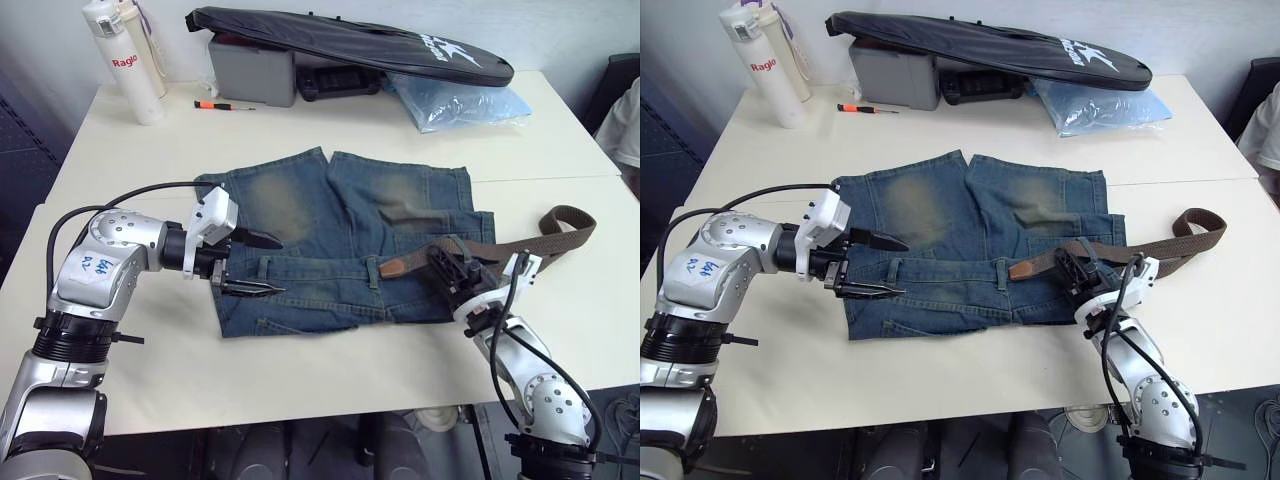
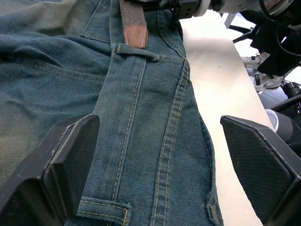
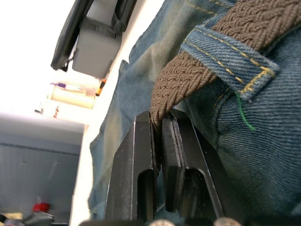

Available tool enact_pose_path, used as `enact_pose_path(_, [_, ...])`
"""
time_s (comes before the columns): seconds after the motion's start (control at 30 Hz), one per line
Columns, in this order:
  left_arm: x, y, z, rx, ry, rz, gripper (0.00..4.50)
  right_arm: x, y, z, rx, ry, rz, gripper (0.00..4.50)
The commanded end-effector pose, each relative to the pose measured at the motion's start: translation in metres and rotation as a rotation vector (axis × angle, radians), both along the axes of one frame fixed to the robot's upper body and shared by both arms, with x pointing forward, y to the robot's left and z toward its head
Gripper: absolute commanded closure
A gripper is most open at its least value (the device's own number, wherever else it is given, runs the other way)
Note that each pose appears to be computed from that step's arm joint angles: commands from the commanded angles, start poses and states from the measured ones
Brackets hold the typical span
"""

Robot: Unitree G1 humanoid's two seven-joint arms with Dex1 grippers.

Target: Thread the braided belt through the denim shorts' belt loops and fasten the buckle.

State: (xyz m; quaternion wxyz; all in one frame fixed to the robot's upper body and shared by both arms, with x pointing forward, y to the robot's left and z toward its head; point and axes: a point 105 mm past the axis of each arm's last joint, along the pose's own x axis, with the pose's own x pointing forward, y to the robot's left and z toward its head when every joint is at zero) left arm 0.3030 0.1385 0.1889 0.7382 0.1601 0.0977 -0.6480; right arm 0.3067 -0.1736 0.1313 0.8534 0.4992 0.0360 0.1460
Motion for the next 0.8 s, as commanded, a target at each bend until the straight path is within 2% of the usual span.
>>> enact_pose_path(0.03, [-0.001,-0.003,0.017,-0.018,-0.063,-0.019,0.0,-0.004,0.01,0.012,-0.018,-0.093,0.021,4.25])
enact_pose_path(0.3, [0.001,-0.005,0.018,-0.021,-0.072,-0.015,0.0,-0.012,0.023,0.009,-0.055,-0.216,0.076,4.25])
enact_pose_path(0.63, [0.003,-0.007,0.019,-0.02,-0.082,-0.012,0.0,-0.002,0.028,0.005,0.15,-0.202,0.085,4.25])
enact_pose_path(0.8, [0.004,-0.006,0.018,-0.018,-0.083,-0.009,0.0,0.001,0.023,0.007,0.2,-0.192,0.075,4.25])
